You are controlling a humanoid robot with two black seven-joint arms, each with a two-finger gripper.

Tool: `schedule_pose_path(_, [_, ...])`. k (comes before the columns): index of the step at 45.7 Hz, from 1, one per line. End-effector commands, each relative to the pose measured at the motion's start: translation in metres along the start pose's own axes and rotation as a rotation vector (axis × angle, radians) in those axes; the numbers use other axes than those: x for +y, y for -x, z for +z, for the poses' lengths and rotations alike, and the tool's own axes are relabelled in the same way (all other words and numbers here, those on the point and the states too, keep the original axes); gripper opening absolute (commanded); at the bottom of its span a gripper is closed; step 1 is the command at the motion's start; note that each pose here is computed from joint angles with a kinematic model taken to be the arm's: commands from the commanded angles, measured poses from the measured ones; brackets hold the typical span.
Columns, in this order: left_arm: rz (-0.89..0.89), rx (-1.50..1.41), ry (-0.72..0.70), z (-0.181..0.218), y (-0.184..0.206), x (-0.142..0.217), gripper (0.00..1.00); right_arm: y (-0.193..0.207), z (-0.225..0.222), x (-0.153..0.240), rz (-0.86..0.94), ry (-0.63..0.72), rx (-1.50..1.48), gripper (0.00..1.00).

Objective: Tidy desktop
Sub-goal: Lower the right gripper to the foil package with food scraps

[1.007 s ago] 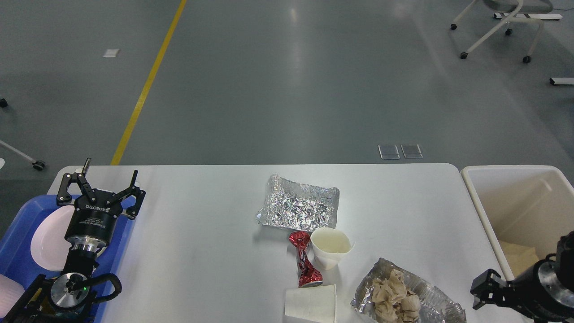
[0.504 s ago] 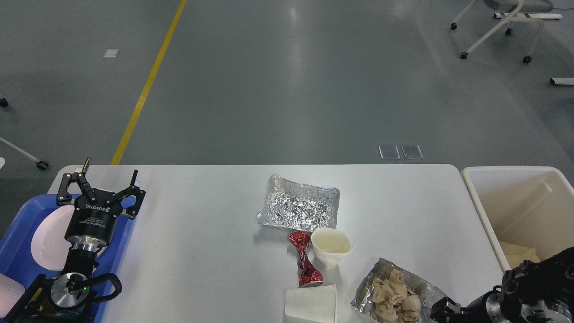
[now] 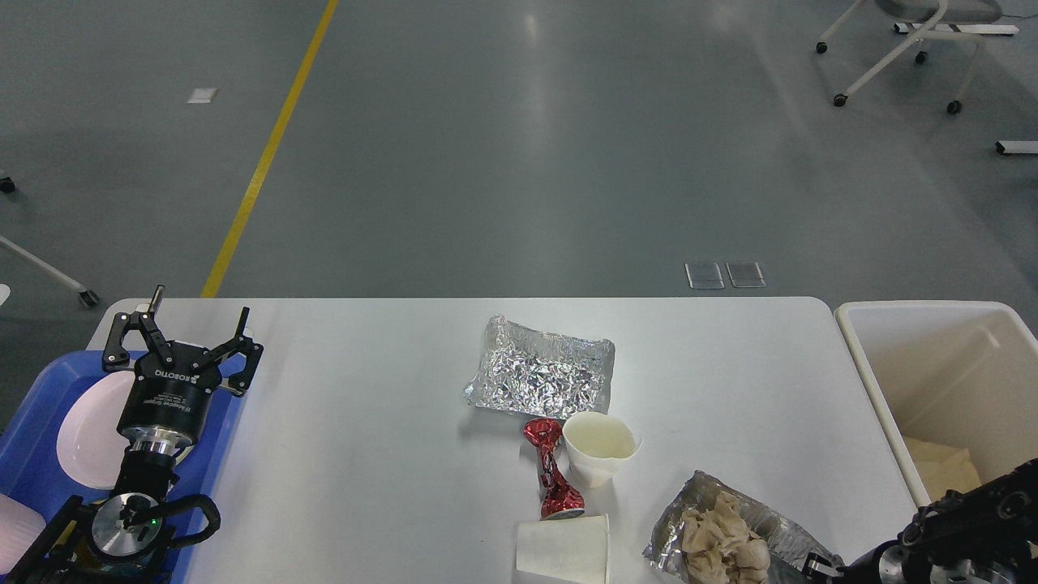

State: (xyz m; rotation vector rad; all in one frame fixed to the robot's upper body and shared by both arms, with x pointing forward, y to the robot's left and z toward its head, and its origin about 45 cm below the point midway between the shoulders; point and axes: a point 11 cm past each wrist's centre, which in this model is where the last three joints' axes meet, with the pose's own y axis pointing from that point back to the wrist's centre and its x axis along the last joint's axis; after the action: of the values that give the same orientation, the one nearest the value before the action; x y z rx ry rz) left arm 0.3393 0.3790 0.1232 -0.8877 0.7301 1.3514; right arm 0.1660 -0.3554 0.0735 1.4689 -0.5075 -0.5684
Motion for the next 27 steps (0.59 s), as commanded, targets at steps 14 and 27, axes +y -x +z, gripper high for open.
schedule_pose_path(14, [0.0,0.0,0.0,0.0001,-0.0001,0.0,0.96,0.0005,-0.0115,-0.0009,-0.016,-0.019,-0.087,0.01])
schedule_pose_path(27, [0.0,0.0,0.0,-0.0001,0.0,0.0,0.96,-0.0034,-0.0112,-0.0017,-0.013,-0.011,-0.08,0.0])
